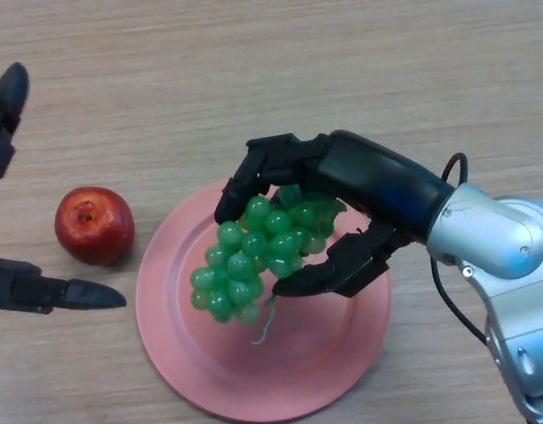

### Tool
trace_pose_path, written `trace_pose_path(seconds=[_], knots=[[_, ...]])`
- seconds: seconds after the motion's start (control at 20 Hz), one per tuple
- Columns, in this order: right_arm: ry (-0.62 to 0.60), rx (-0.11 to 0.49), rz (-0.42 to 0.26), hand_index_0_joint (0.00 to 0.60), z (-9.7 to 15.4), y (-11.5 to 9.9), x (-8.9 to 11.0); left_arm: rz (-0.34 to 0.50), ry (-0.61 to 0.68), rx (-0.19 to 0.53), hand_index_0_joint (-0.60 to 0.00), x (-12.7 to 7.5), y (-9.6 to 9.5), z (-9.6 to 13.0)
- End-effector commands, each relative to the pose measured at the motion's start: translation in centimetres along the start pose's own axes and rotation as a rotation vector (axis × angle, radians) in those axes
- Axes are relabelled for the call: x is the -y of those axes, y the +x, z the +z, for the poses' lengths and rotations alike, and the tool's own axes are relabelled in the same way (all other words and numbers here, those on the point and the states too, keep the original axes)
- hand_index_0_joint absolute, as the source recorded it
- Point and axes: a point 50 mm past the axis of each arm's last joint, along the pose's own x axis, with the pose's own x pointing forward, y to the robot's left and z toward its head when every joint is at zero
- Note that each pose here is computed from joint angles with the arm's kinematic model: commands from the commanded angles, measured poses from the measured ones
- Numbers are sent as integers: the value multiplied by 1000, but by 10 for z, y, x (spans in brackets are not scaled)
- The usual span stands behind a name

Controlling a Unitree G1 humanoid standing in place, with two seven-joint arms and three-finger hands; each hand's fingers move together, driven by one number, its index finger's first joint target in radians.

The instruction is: Pick up the green grapes and place it on the plate

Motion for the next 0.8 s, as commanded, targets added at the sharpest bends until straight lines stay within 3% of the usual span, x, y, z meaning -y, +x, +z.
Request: trace_pose_path(seconds=[0.05, 0.1, 0.15, 0.4, 0.6, 0.65, 0.8], knots=[[-121, 170, -74, 150, 30, -3, 10, 2, 62, 173, 0, -14, 0, 30], [-126, 189, -84, 50, 34, -1, 9, 2, 62, 170, 0, -16, 0, 31], [-112, 211, -114, 0, 40, 3, 11, -2, 65, 171, 0, -17, 0, 31], [-37, 233, -217, 0, 44, -2, 22, -3, 77, 161, 0, -16, 2, 29], [79, 269, -413, 0, 35, -35, 34, -22, 75, 150, 0, -15, 1, 27], [92, 269, -478, 0, 29, -47, 35, -23, 78, 149, 0, -18, -1, 25], [75, 286, -591, 0, 18, -68, 34, 12, 94, 144, 0, -27, -2, 23]])
